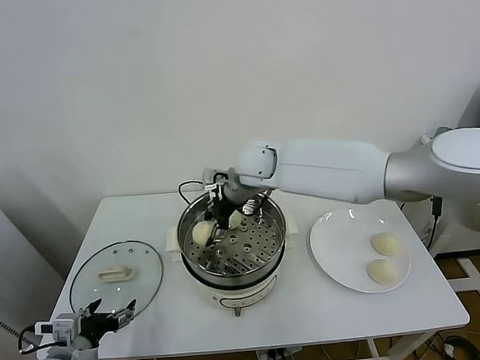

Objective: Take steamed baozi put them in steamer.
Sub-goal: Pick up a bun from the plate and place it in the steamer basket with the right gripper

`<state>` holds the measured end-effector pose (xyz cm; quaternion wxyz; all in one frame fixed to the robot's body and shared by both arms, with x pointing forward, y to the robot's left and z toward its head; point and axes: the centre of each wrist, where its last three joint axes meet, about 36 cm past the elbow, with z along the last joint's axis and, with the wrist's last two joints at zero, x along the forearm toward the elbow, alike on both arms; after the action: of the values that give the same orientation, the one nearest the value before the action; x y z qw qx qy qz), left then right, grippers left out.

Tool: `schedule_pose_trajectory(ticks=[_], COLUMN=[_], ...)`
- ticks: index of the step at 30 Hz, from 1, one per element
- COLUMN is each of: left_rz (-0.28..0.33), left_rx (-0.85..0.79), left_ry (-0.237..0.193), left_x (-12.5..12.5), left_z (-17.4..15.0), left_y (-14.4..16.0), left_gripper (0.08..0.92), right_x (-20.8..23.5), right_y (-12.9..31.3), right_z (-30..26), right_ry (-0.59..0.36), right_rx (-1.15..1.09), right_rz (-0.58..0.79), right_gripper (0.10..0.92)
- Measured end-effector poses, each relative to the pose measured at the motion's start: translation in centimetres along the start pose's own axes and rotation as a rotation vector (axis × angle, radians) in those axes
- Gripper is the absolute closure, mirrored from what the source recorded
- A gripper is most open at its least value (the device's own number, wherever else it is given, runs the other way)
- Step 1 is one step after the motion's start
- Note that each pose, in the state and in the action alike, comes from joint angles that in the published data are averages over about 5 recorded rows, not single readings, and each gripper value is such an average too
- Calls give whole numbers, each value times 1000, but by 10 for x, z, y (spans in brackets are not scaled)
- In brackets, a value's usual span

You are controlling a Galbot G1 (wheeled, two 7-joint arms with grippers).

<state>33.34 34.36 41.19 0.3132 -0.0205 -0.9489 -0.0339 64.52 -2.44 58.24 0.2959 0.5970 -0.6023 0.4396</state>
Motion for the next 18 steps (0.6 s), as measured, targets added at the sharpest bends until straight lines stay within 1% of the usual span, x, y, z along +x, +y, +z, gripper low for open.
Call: schedule_pose_trajectory(ticks=[8, 11, 14, 16, 18], left_rz=[-2, -1, -1, -2, -2], left_rx=[2, 3, 4, 5, 6], left_ry=[0, 1, 1, 0, 0], left_x=[1, 1, 1, 1, 1], left_z=[0, 1, 1, 1, 1], left_y=[1, 1, 1, 1, 1], left_gripper=[177, 177, 177, 177, 177], right_x=[-17, -20, -18, -16, -13], right_y=[4, 4, 4, 4, 3], right_z=[4, 3, 2, 2, 2], right_ry=[10, 7, 2, -2, -3], right_rx=[-17, -21, -23, -25, -25], right_rz=[11, 17, 23, 25, 25], right_gripper=[397, 346, 262, 223, 207])
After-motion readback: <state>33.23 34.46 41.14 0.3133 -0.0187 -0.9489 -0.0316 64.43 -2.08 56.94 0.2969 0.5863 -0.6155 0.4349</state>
